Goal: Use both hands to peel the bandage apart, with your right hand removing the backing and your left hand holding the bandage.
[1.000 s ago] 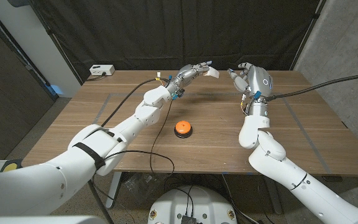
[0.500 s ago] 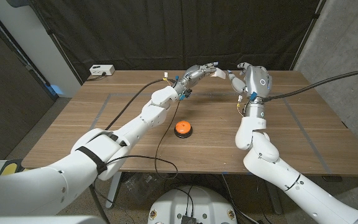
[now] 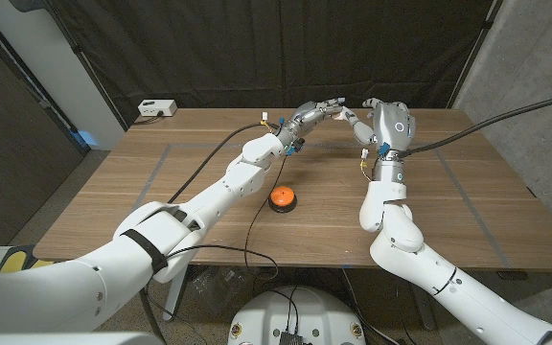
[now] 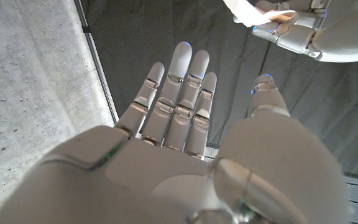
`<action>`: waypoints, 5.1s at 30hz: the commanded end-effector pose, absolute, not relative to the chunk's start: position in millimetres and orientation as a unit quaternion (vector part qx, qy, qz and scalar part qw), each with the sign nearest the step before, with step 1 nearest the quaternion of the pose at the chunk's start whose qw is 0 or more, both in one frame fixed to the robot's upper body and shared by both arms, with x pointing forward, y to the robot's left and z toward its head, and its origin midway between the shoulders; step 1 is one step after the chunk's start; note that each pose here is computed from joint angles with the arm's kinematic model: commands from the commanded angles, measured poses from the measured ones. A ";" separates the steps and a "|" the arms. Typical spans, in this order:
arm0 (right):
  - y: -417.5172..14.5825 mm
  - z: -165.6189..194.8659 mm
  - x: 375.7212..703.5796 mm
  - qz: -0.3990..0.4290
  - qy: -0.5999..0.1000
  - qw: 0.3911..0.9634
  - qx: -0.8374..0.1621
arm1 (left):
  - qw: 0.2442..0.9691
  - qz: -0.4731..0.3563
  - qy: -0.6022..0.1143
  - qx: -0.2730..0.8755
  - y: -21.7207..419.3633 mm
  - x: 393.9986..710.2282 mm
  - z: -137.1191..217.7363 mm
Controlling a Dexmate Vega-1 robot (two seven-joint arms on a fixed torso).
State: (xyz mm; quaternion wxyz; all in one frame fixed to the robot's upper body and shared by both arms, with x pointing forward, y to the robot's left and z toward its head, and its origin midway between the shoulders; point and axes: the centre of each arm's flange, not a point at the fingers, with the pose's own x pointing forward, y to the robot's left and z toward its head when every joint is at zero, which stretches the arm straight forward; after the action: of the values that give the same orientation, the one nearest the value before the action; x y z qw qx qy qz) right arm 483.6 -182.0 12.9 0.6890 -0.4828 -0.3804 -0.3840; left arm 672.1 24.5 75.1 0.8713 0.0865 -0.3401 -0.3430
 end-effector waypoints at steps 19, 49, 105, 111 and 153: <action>-160.8 15.9 488.5 -0.371 -0.398 0.677 -0.495 | 0.866 -0.366 -0.329 0.084 -3.7 662.4 67.1; -162.6 9.7 503.5 -0.411 -0.374 0.668 -0.495 | 0.860 -0.373 -0.342 0.068 -2.0 652.5 66.7; -181.6 1.4 507.0 -0.436 -0.369 0.658 -0.490 | 0.850 -0.379 -0.361 0.061 1.4 641.9 70.0; -187.3 -1.1 509.9 -0.443 -0.379 0.675 -0.451 | 0.852 -0.378 -0.355 0.066 3.3 643.4 66.3; -202.2 -5.7 508.2 -0.513 -0.355 0.701 -0.345 | 0.861 -0.362 -0.351 0.067 15.7 641.4 53.1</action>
State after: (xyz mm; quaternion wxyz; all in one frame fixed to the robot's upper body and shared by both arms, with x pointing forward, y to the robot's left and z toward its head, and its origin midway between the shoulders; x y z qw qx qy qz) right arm 510.2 -200.1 -5.0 0.6988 -0.3611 -0.3595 -0.5020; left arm 643.5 13.1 55.6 0.8592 0.0678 -0.3508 -0.3661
